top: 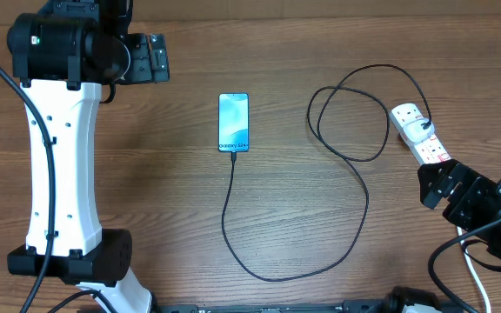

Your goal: Plug charger to phone and switch on socket

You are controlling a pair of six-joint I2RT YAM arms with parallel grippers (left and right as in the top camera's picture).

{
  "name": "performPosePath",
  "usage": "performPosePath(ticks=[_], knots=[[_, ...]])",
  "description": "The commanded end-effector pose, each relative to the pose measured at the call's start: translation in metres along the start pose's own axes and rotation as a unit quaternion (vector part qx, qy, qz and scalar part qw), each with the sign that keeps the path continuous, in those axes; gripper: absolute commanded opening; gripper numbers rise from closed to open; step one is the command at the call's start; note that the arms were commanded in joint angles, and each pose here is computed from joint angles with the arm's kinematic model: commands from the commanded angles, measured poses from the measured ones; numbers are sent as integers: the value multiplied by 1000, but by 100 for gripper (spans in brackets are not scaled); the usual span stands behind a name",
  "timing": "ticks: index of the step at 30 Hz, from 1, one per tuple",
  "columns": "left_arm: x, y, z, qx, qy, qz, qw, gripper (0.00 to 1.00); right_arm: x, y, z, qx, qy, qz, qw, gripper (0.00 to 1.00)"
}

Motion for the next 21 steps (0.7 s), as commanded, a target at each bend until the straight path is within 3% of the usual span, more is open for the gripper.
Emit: performPosePath(ticks=[1, 12, 17, 21], knots=[[-7, -2, 0, -3, -5, -12, 1000, 100, 1, -3, -4, -7, 14, -11, 1000, 100], [-7, -2, 0, -3, -5, -12, 1000, 100, 17, 2, 7, -127, -48, -61, 989, 100], [-7, -2, 0, -3, -5, -12, 1000, 100, 48, 19, 14, -216, -121, -116, 962, 100], [-7, -2, 0, -3, -5, -12, 1000, 99, 72, 29, 14, -238, -174, -177, 939, 100]])
Point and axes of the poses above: each gripper's point midway between its finger pads, its own x axis out along the fingers, its own z axis along the line the jaws close on, y = z × x, the point moved 2 cm from there along -x, back along the fingers, and after that the axes turned 14 degrees about x, right-handed, at the moved point
